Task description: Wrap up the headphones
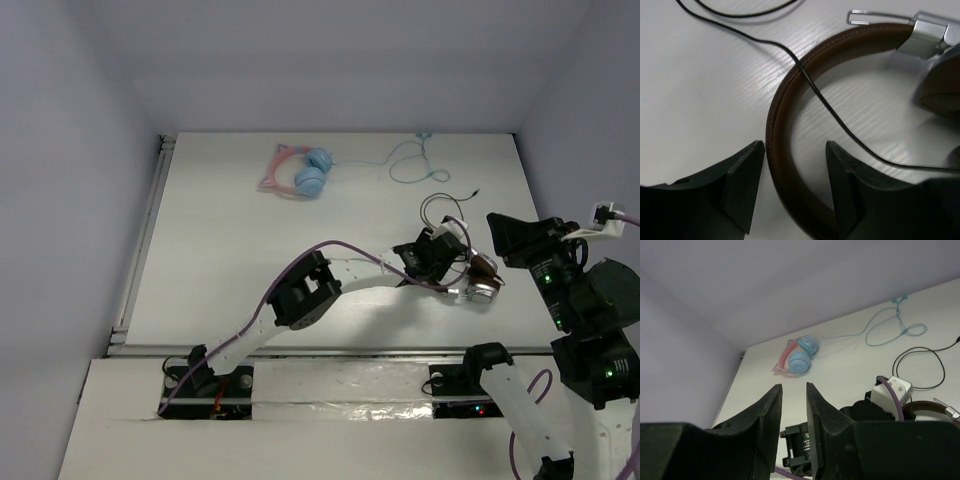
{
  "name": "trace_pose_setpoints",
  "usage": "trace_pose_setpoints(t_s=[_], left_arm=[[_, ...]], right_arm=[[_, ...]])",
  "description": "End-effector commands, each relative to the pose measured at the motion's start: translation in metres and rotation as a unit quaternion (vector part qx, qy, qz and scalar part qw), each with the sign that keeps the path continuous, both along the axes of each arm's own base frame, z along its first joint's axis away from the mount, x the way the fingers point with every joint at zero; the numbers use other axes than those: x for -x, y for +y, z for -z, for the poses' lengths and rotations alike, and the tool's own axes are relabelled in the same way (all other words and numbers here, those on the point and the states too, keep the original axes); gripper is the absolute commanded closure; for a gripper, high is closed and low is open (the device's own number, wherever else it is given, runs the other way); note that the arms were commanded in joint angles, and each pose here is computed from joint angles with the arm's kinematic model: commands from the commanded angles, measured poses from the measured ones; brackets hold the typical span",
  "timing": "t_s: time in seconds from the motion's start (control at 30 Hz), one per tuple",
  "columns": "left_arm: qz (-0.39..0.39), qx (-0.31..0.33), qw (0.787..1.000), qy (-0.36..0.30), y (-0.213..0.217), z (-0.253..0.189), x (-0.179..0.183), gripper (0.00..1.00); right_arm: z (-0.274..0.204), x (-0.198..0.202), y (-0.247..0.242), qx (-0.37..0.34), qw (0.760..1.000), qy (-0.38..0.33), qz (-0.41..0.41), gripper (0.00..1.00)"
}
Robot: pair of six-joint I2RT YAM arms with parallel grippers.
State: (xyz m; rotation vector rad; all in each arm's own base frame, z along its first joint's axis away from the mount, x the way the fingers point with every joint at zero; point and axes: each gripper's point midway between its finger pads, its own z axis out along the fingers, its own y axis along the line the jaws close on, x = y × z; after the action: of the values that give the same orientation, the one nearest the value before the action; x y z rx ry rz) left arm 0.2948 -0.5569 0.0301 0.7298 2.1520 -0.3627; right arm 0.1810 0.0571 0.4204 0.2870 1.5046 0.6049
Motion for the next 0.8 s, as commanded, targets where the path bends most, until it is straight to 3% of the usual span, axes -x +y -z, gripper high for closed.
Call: trace_pose_setpoints(t_s=[0.0,0.17,0.27,0.3,0.4,0.5,0.63,0.77], left_arm=[[-0.005,0.005,1.000,-0.010,-0.004,-0.003,-0.011,0.51],[-0.010,0.010,1.000,-0.005,-0.005,0.004,-0.021,0.52],[-0.001,0.014,1.000,-0.005,-0.009,0.007,-0.020,0.65],[-0.008,0.010,1.000,-0.007,-0.005,0.009,-0.027,0.78],[-0.016,-0.001,1.000,-0.013,0.002,0.014,-0.028,1.00],[-0.026,0.003,0.999,-0.025,0.017,-0.001,-0.032,1.00],[-0.040,-0.008,0.998,-0.046,0.065,-0.045,-0.019,1.00],[-0.060,-0.008,0.996,-0.065,0.115,-0.093,-0.004,1.00]], right_arm=[[-0.006,0.001,0.007,0.001,1.000,-0.020,-0.022,0.68],[-0.002,-0.001,0.010,0.001,1.000,-0.015,-0.027,0.68],[-0.003,-0.001,0.008,0.002,1.000,-0.016,-0.023,0.68],[-0.002,-0.002,0.006,0.001,1.000,-0.015,-0.017,0.68],[-0.002,-0.003,0.007,0.001,1.000,-0.015,-0.019,0.69],[0.000,-0.006,0.006,0.003,1.000,-0.013,-0.013,0.70],[0.004,-0.012,0.005,0.006,1.000,-0.010,-0.010,0.88],[0.013,-0.025,0.008,-0.012,1.000,-0.001,-0.011,0.95]])
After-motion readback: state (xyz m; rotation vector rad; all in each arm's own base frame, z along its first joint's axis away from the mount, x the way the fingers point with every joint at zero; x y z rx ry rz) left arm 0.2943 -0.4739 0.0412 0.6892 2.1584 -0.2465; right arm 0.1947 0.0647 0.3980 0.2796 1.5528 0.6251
